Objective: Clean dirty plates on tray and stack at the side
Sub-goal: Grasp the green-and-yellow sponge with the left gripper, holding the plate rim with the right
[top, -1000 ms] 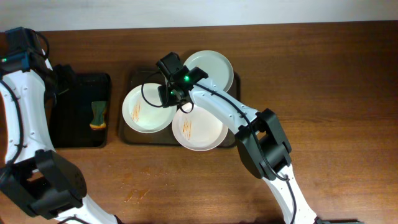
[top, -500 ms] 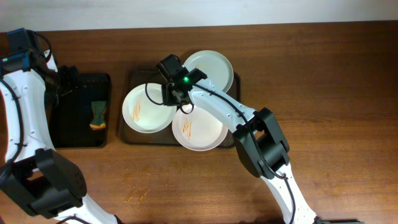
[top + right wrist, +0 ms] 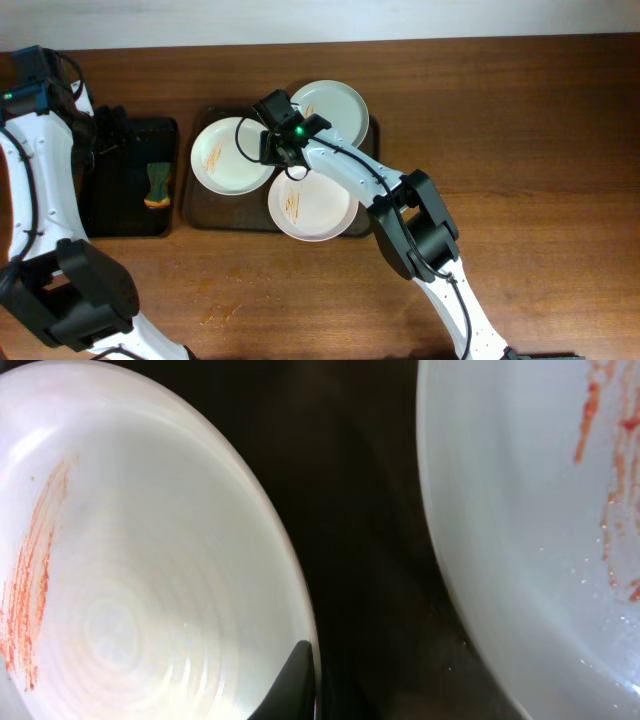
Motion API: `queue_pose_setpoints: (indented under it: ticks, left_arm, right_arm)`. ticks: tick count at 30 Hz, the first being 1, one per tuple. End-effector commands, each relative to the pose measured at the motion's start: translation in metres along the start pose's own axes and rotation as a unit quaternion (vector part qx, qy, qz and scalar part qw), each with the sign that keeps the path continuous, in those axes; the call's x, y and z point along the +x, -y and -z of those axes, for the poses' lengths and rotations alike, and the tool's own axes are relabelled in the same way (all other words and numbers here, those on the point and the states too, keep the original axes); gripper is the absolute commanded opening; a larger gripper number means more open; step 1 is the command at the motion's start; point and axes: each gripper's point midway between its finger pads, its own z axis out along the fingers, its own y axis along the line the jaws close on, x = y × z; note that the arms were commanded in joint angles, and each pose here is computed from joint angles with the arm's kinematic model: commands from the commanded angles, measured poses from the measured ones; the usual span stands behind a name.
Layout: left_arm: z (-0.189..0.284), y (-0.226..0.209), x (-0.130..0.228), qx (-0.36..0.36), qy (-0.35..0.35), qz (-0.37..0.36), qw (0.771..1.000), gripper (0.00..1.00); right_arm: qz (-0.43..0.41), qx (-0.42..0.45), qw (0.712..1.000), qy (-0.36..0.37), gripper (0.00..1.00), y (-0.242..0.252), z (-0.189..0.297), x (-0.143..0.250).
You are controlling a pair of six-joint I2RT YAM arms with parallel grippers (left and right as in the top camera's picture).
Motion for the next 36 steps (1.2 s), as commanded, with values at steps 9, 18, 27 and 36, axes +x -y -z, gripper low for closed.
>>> queue_pose_setpoints:
  ticks: [9,18,27,36]
  left_arm:
    - [-0.008,0.006,0.008,0.017,-0.021,-0.008,1.000,0.89]
    - [-0.043,0.025,0.022,0.021,-0.067,-0.030,0.997,0.89]
    - [-0.089,0.030,0.034,0.027,-0.059,-0.094,0.993,0.73]
    - [-0.123,0.031,0.049,0.035,-0.074,-0.130,0.988,0.59]
  right_arm:
    - [-0.027,-0.005,0.997,-0.071,0.04,0.019,-0.004,0.019]
    - [-0.031,-0.015,0.995,-0.091,0.04,0.029,-0.001,0.017]
    - [-0.001,-0.024,0.997,-0.074,0.04,0.015,-0.003,0.017]
    - [0.004,-0.024,0.997,-0.075,0.04,0.015,-0.003,0.017]
